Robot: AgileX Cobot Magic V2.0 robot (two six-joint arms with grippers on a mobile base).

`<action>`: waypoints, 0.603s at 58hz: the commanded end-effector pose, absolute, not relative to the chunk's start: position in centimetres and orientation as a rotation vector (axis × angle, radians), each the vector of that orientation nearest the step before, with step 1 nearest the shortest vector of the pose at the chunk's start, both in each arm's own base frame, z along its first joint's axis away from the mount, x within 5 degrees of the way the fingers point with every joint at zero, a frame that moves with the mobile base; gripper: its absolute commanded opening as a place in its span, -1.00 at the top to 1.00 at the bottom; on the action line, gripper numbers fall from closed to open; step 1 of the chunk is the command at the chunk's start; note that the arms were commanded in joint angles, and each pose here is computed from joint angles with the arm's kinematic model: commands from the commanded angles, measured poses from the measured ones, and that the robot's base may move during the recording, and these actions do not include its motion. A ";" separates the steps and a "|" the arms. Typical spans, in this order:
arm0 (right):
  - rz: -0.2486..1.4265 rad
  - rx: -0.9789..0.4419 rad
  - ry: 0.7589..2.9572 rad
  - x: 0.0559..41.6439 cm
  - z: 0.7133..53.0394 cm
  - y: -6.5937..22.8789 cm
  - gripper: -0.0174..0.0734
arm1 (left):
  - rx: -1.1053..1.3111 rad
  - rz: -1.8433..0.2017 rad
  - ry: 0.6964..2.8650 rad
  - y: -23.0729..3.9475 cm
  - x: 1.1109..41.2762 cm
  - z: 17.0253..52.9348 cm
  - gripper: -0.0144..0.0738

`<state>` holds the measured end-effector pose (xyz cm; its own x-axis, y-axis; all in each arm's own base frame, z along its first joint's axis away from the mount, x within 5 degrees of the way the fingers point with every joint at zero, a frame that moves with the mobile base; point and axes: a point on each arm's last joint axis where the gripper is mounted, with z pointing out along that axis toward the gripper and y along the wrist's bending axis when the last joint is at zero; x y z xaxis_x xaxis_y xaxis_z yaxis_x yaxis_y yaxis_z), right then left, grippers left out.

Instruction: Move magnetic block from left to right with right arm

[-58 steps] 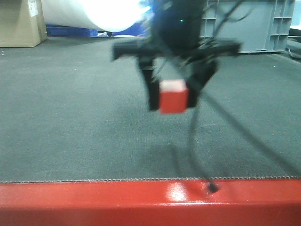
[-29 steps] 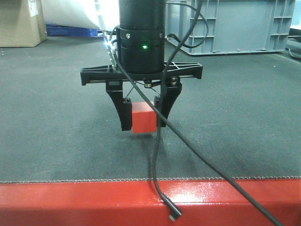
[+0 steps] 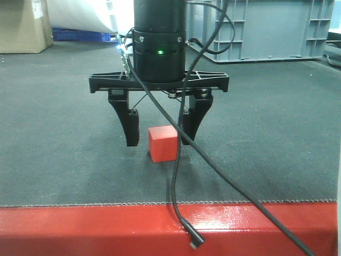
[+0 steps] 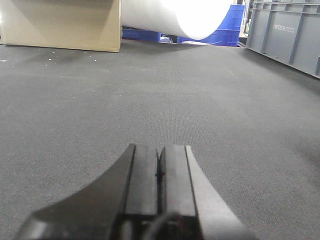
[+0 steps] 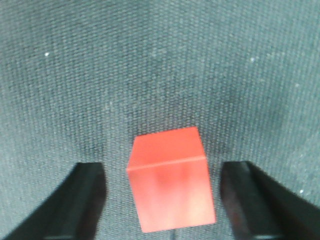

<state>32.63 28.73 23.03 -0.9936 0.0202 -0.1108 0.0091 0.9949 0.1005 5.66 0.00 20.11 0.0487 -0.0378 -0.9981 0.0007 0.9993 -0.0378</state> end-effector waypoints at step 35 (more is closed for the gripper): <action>0.227 -0.425 2.763 30.0 33.1 26.3 -0.44 | -0.031 -0.035 1.442 0.0 5.6 20.6 0.94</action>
<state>31.08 27.42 28.87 -0.9468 -0.2010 -0.2513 -0.2318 0.9677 0.0992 5.66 0.00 20.11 0.0487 -0.0378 -0.9981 0.0007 0.9993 -0.0378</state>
